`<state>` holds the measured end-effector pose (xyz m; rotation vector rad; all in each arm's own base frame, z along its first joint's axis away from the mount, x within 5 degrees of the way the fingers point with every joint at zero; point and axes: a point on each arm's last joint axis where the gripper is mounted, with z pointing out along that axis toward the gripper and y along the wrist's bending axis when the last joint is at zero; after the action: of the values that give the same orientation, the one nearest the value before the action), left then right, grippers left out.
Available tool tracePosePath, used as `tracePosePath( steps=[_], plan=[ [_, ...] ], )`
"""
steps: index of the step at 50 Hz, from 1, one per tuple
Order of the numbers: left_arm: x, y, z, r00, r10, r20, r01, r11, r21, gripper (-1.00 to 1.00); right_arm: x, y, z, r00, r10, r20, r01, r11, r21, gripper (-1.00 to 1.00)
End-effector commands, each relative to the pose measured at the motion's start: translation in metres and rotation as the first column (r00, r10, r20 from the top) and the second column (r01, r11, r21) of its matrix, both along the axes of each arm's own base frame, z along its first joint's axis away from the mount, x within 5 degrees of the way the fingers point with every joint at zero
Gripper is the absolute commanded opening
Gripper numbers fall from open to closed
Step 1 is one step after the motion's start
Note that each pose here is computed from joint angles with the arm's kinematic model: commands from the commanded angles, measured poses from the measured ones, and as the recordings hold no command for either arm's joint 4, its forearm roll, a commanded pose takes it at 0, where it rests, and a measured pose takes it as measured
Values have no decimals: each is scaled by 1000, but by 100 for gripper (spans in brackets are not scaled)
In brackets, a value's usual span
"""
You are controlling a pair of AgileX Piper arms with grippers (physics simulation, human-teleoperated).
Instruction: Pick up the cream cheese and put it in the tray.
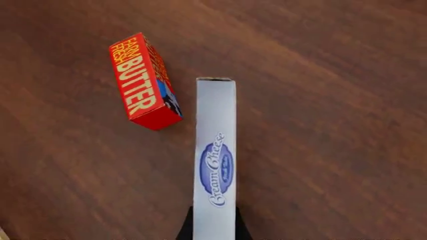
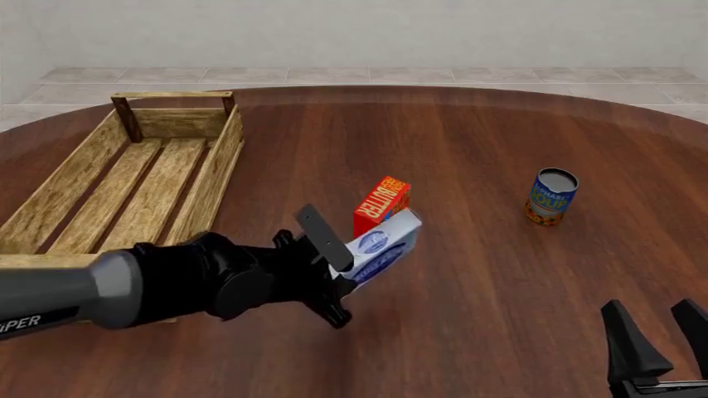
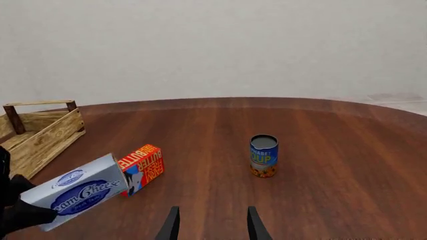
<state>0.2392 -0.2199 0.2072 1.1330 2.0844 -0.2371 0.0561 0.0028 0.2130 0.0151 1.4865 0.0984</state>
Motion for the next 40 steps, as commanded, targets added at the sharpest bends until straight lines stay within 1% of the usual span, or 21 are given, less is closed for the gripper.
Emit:
tracePosePath(
  steps=[1, 9, 15, 20, 24, 33, 37, 40],
  plan=[
    [-4, 7, 26, 999, 5, 40, -4, 999, -34, -100, 0, 0, 0, 1000, 0, 0, 0, 1000, 0, 100],
    [-1, 14, 33, 998, 27, 51, -25, 999, -44, -100, 0, 0, 0, 1000, 0, 0, 0, 1000, 0, 100],
    [4, 24, 56, 995, 62, 81, -57, 996, -67, -100, 0, 0, 0, 1000, 0, 0, 0, 1000, 0, 100],
    [9, 33, 68, 990, 94, 101, -86, 993, -81, -100, 0, 0, 0, 1000, 0, 0, 0, 1000, 0, 100],
    [10, 35, 63, 990, 100, 96, -93, 993, -78, -100, 0, 0, 0, 1000, 0, 0, 0, 1000, 0, 100],
    [15, 40, 65, 986, 139, 88, -131, 987, -95, -100, 0, 0, 0, 1000, 0, 0, 0, 1000, 0, 100],
    [26, 52, 68, 977, 191, 96, -181, 978, -105, -100, 0, 0, 0, 1000, 0, 0, 0, 1000, 0, 100],
    [29, 55, 68, 975, 201, 99, -191, 976, -100, -100, 0, 0, 0, 1000, 0, 0, 0, 1000, 0, 100]
  ],
)
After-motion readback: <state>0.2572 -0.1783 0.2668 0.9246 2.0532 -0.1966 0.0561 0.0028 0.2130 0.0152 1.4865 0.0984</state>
